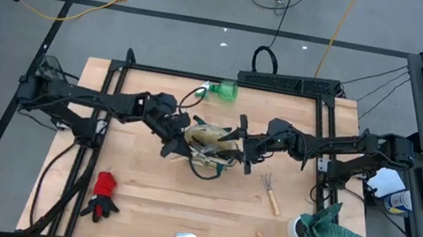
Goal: Pick & Place Garden tools in Gardening bag
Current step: Put the top left brown trowel into the brown gardening bag
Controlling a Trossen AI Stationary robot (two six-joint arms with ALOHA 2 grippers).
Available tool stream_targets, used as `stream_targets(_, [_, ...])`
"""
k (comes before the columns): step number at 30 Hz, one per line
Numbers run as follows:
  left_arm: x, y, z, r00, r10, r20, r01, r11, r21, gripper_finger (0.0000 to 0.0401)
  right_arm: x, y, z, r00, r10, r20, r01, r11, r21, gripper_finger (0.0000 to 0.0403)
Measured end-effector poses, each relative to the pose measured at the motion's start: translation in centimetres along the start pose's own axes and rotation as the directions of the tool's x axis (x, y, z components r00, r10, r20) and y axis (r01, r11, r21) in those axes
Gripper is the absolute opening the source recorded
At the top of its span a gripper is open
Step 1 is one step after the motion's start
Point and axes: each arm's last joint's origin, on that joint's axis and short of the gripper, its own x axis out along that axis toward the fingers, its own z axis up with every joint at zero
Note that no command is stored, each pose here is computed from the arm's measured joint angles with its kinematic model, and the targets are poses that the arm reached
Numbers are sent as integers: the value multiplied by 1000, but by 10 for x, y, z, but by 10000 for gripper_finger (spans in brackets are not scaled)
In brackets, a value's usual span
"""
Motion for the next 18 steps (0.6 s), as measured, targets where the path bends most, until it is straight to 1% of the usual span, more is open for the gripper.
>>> stream_targets(3, [-3, 3, 3, 1000, 1, 10, -2, 1000, 15, 65, 0, 2, 1, 998, 48, 35, -48, 999, 1, 176])
stream_targets(9, [-4, 4, 4, 1000, -23, 9, 23, 999, 49, 65, 0, 1, 2, 998, 40, 42, -41, 999, 30, 174])
stream_targets(14, [-4, 3, 6, 999, -32, 22, 30, 996, 88, 65, 0, -1, 5, 997, 21, 69, -22, 1000, 18, 174])
stream_targets(18, [-3, 0, 4, 998, -66, -1, 66, 993, 103, 65, 0, -1, 5, 997, 18, 70, -18, 1000, 4, 174])
